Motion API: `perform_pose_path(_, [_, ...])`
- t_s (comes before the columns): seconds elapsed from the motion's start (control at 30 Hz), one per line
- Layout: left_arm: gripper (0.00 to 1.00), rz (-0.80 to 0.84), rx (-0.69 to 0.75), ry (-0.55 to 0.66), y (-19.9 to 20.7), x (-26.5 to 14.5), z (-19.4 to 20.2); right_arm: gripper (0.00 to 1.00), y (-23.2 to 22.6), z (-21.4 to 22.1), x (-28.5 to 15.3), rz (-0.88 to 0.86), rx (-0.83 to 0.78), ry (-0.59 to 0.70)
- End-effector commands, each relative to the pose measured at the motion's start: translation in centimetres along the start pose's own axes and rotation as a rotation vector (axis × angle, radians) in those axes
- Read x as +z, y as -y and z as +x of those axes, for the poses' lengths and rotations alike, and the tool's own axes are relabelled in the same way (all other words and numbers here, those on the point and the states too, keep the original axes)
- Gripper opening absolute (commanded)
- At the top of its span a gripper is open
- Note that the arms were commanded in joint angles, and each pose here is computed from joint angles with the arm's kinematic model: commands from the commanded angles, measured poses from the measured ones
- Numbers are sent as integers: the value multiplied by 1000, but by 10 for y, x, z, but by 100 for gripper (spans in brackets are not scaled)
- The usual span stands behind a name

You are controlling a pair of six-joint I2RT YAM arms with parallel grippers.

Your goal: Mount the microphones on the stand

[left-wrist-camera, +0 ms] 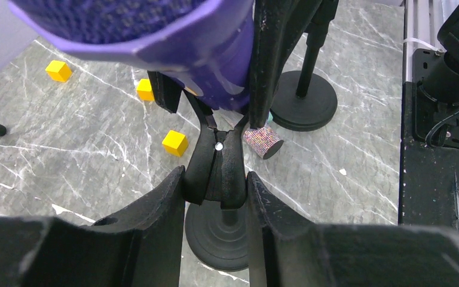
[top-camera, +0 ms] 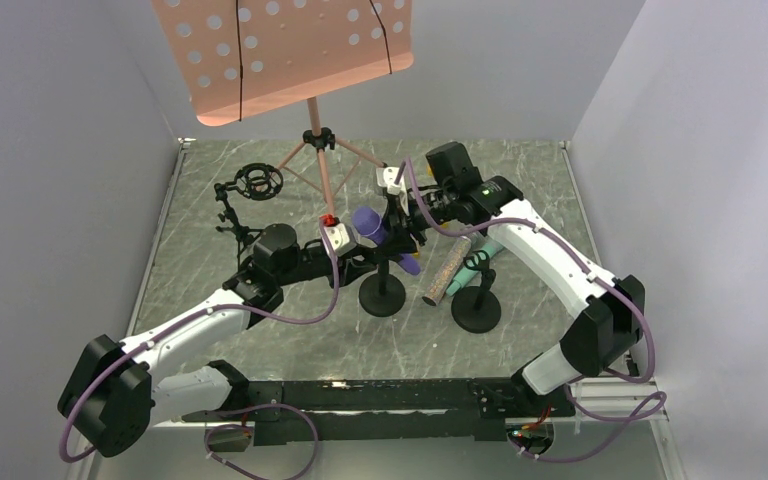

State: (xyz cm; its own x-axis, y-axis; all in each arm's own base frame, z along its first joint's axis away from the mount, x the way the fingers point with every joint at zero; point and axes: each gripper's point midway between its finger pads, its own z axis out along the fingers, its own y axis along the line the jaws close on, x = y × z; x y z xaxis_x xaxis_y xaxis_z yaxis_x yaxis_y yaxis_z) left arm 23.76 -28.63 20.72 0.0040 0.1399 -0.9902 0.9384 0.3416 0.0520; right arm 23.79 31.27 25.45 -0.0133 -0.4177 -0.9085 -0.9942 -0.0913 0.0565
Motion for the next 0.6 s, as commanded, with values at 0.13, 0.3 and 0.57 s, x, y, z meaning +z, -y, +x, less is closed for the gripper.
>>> perform_pose_path(0.13, [24, 49, -6, 35, 10, 1, -9, 14, -11, 8, 1, -9, -25, -19])
perform_pose_path(0.3, [52, 27, -28, 30, 8, 0, -11, 26, -13, 5, 1, -17, -17, -10])
perform_pose_path(0.57, [75, -12, -23, 61, 5, -6, -17, 41, -17, 4, 2, -33, -5, 2])
